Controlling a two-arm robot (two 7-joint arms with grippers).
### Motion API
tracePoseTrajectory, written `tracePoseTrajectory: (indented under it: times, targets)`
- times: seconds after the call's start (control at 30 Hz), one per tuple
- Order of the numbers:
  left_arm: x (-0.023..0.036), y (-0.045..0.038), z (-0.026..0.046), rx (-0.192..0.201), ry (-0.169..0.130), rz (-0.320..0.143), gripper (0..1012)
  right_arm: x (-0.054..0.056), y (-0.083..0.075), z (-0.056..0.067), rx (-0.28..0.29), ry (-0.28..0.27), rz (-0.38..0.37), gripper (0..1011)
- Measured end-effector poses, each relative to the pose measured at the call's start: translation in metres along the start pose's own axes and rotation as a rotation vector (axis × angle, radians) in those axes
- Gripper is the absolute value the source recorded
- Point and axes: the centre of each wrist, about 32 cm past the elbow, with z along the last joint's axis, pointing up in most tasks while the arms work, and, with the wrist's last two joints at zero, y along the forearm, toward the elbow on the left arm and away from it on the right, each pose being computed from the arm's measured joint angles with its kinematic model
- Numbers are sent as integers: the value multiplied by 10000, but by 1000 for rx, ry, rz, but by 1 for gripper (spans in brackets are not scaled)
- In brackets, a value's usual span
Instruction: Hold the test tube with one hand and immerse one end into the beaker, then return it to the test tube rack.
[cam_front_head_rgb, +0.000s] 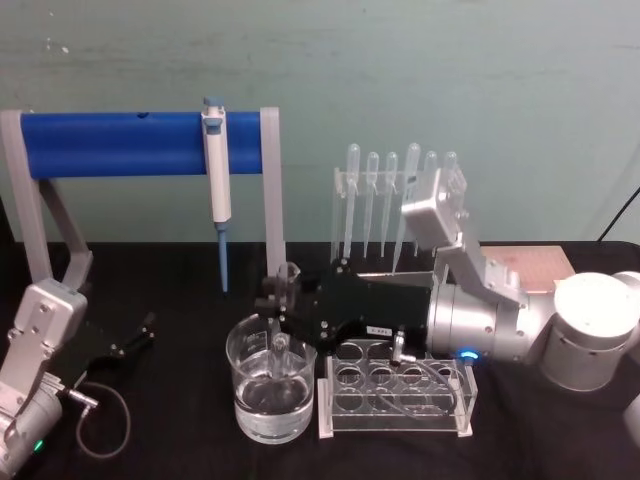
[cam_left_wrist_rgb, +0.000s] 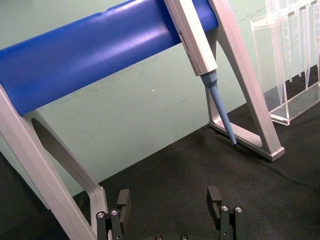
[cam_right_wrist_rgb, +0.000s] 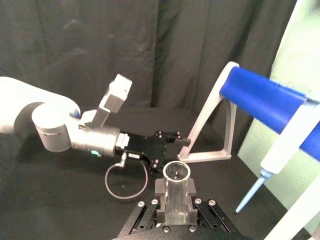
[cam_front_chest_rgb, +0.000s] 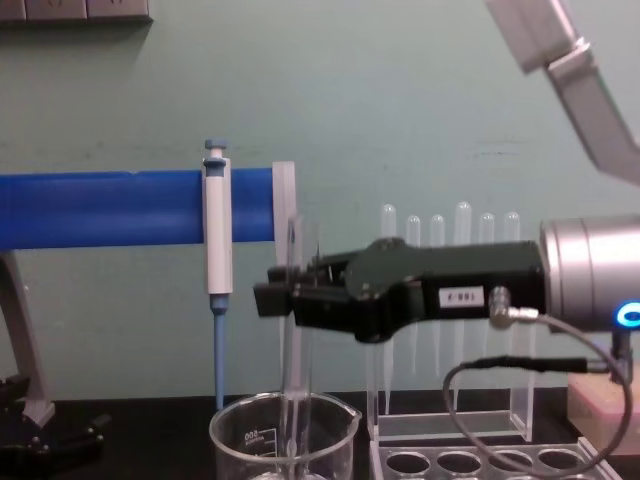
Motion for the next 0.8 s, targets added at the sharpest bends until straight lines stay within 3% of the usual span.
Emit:
tracePoseTrajectory:
  times: [0.27,0.6,0.8]
  targets:
    - [0,0,0,0,0,0,1000,-21,-101,247,16,-17,-2,225]
    - [0,0,0,0,0,0,1000,-12,-244,435,29,-54,-21,225]
    - [0,0,0,0,0,0,1000,-37,-415,529,40,-67,-53,225]
